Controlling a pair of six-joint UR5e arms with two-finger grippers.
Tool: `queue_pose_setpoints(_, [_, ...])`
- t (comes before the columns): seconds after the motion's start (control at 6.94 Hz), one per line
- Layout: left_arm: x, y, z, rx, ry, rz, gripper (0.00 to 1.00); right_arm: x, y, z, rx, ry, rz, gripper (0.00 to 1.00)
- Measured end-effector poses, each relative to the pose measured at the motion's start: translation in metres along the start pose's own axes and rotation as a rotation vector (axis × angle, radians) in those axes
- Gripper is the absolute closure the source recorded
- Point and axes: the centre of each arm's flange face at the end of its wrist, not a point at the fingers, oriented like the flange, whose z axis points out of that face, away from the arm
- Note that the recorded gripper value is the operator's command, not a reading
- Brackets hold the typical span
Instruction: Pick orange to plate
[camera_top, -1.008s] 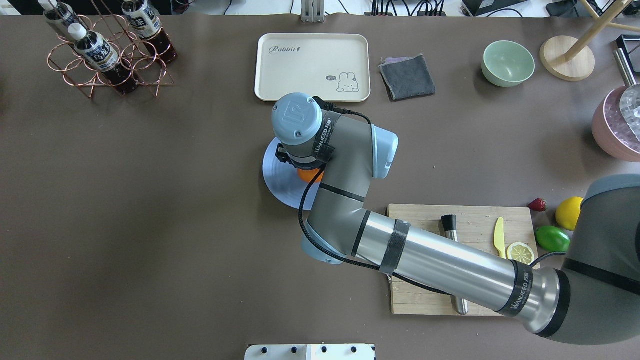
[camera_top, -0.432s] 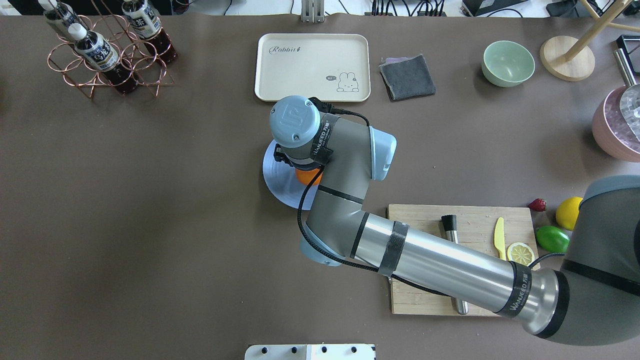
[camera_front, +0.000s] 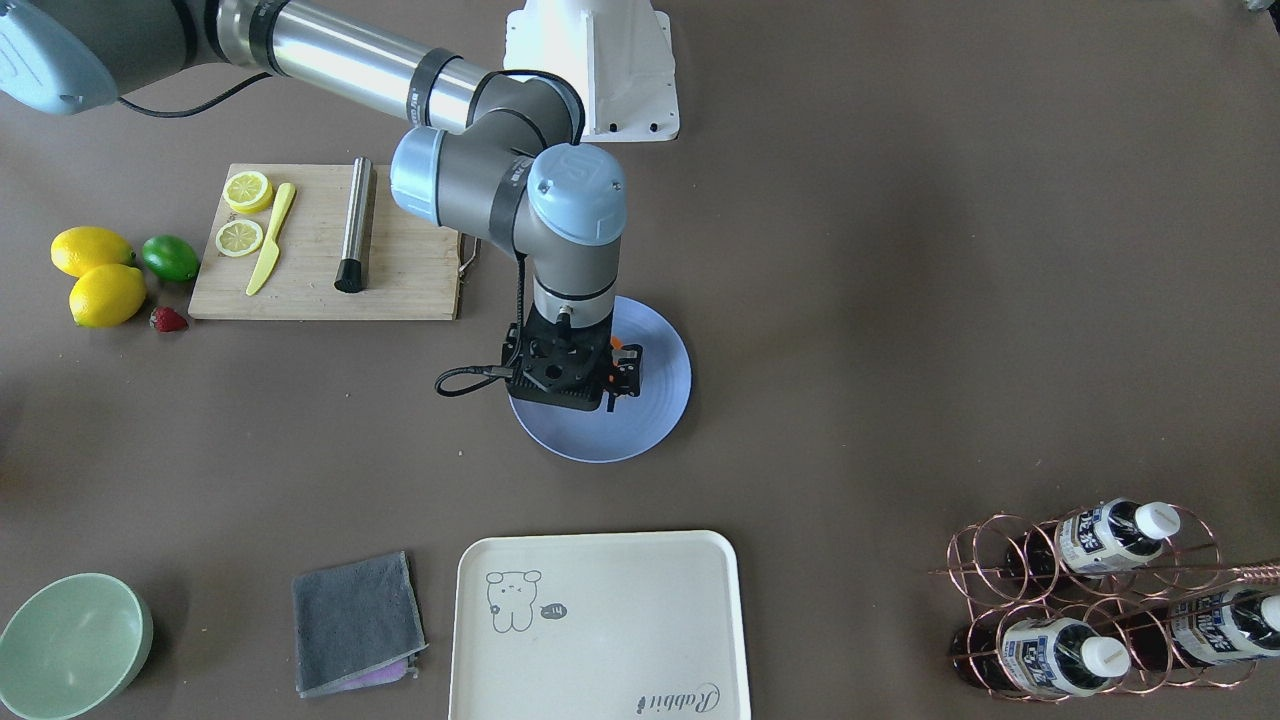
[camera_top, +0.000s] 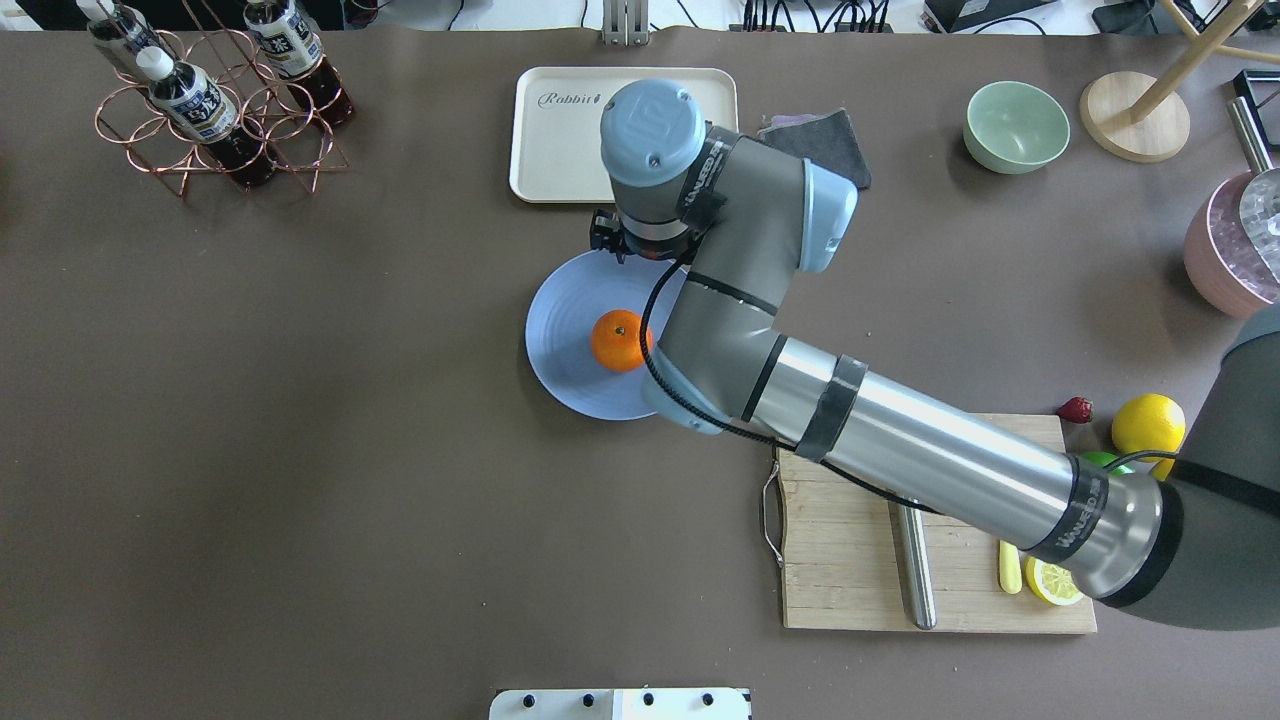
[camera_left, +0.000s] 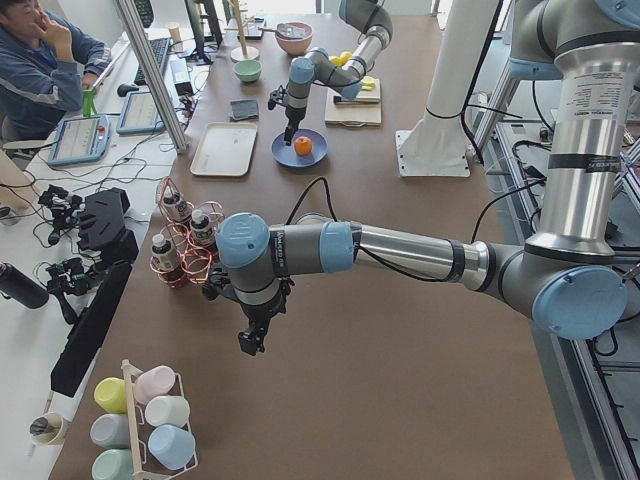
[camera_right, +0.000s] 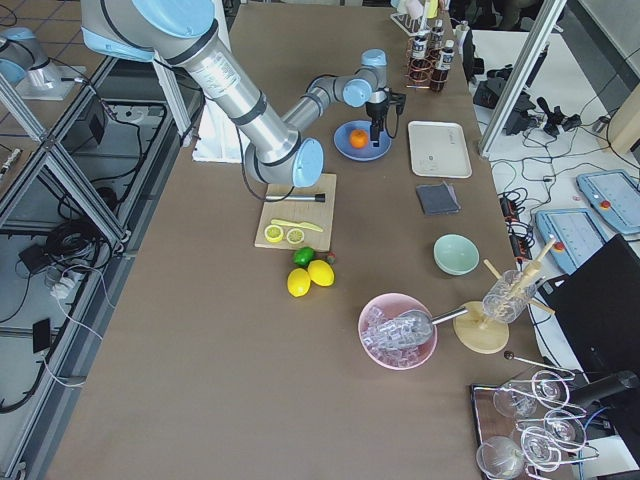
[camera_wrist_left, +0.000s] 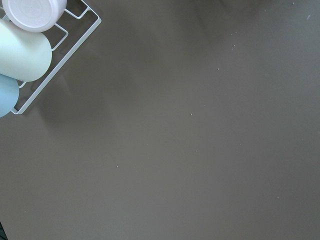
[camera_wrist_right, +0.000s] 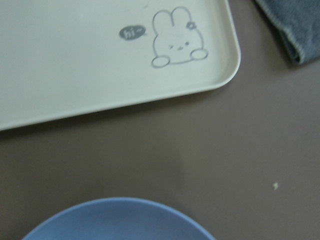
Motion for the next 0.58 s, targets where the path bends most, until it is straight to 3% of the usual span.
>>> queue_pose_setpoints(0.29, [-0.001, 0.000, 0.001, -0.002, 0.002, -0.001, 0.01, 0.129, -0.088, -0.051, -0.034, -0.007, -0.110, 0.00])
queue_pose_setpoints(0.58, [-0.003, 0.001, 0.003, -0.006, 0.004, -0.005, 0.01, 0.308, -0.125, -0.087, -0.058, 0.010, -0.276, 0.00])
